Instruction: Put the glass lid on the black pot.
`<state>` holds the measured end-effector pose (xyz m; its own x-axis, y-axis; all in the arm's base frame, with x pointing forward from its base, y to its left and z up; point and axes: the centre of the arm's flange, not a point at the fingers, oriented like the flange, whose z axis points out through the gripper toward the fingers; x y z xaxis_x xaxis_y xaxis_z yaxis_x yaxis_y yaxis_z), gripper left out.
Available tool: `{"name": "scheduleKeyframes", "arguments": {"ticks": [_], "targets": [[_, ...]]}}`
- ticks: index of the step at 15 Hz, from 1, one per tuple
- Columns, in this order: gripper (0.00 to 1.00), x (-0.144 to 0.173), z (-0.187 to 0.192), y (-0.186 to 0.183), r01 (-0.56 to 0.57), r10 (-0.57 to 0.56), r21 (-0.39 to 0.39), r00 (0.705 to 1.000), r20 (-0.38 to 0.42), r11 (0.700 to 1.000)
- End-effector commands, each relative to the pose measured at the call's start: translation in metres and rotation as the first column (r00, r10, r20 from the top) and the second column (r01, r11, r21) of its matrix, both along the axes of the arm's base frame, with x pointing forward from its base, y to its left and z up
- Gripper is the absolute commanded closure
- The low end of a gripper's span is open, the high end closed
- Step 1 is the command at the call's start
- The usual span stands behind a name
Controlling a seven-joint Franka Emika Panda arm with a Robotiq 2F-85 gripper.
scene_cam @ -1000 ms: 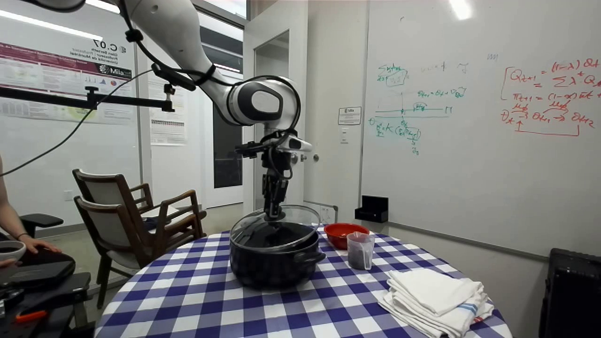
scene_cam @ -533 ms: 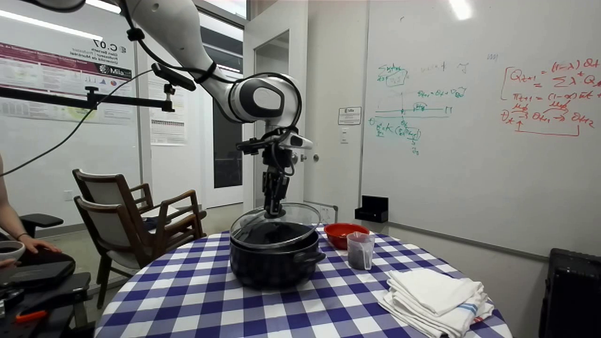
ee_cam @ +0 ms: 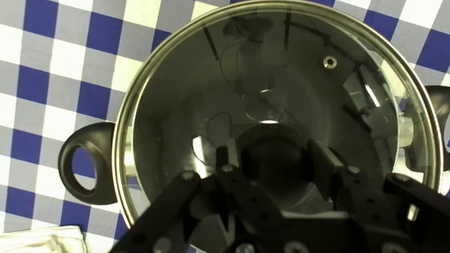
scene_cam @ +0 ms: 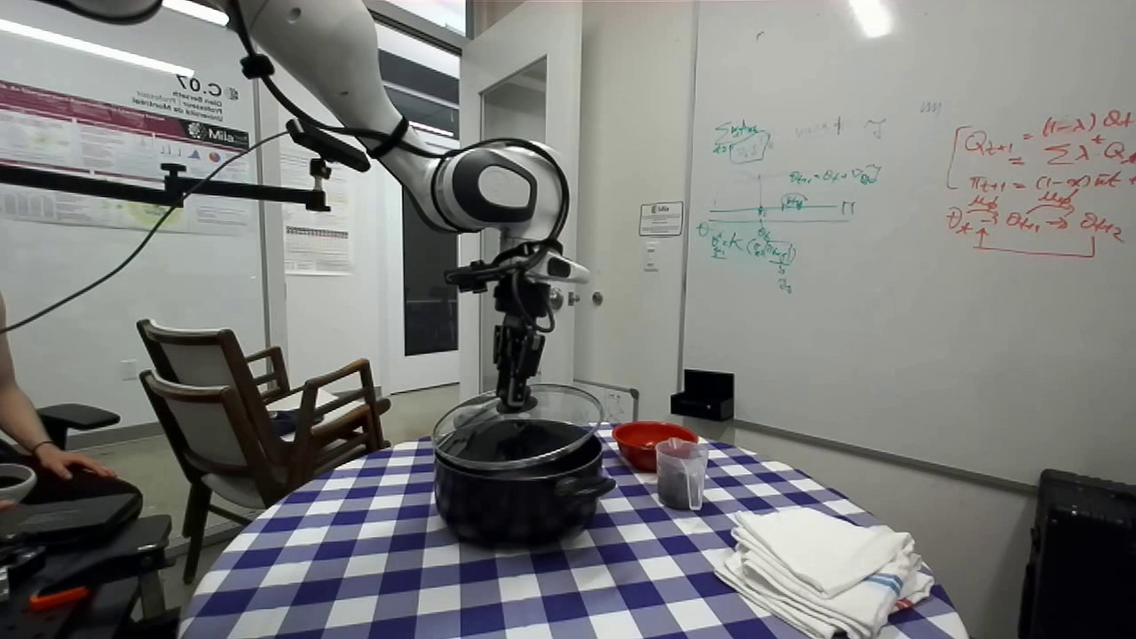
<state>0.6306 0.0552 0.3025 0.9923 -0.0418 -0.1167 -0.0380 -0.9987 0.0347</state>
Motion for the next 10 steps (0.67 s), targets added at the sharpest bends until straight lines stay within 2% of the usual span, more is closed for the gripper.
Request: {"name": "scheduleKeyframes", "arguments": {"ticks": [1,10], "targets": [[0.75,-0.0003,0.0073,0.0006,-0.021,0.022,0.005,1.000,-0.016,1.000],[0.75,0.0036,0.0049,0.0049,-0.024,0.025,0.011,1.000,-0.012,1.000]]}}
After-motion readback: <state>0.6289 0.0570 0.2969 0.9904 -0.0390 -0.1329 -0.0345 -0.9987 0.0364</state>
